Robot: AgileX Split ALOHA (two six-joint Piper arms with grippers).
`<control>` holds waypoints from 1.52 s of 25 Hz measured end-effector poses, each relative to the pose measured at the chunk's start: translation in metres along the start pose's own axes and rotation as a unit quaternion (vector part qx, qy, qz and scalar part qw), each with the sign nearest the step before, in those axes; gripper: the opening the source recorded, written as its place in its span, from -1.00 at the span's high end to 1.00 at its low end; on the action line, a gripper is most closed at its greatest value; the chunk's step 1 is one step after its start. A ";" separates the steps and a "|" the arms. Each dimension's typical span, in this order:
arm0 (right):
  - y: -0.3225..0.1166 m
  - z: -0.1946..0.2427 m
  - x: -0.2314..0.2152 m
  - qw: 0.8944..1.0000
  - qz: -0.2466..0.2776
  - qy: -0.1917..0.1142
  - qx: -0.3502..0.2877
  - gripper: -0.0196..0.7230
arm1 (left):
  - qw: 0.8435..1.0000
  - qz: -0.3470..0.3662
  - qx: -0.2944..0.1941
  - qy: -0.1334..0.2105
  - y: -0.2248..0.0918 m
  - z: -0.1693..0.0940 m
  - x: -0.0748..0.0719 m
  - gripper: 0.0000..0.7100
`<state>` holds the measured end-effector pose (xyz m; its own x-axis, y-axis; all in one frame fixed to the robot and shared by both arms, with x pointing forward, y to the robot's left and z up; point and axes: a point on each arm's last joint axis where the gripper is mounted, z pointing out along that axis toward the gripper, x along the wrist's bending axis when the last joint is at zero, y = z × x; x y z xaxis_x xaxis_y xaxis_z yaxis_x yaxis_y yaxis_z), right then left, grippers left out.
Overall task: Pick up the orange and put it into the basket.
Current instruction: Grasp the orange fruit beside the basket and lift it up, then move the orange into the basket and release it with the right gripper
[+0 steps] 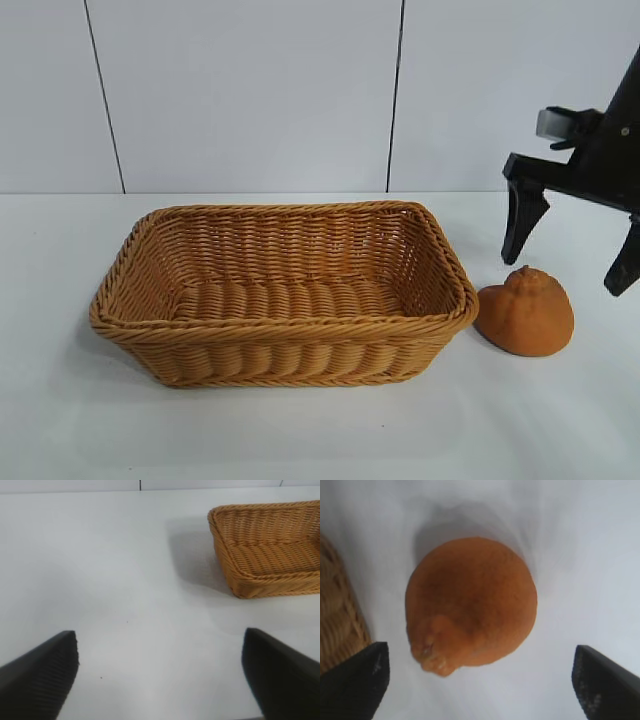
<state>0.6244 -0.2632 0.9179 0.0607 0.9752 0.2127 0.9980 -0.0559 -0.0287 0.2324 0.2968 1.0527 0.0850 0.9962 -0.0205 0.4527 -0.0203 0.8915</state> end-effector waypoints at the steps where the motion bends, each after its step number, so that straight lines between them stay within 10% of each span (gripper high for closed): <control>1: 0.002 0.006 -0.001 1.000 0.003 0.001 0.000 -0.88 | 1.000 0.000 0.000 0.000 0.000 0.000 0.000 -0.78; 7: 0.007 0.023 -0.004 1.000 0.010 0.002 -0.002 -0.75 | 1.000 0.000 0.000 0.000 0.000 0.000 0.000 -0.78; 15: 0.007 0.019 -0.003 1.000 0.011 0.006 -0.008 0.85 | 1.000 0.000 0.000 0.000 0.000 0.000 0.000 -0.78; 38: -0.014 -0.126 0.073 0.984 -0.104 0.007 -0.143 0.87 | 1.000 0.000 0.000 0.000 0.000 0.000 0.000 -0.78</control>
<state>0.6170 -0.2183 1.0566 -0.1469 0.9690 0.1988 0.9527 0.0846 0.2919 0.2324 0.2969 1.0527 0.0847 0.9962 -0.0199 0.4526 -0.0206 0.8914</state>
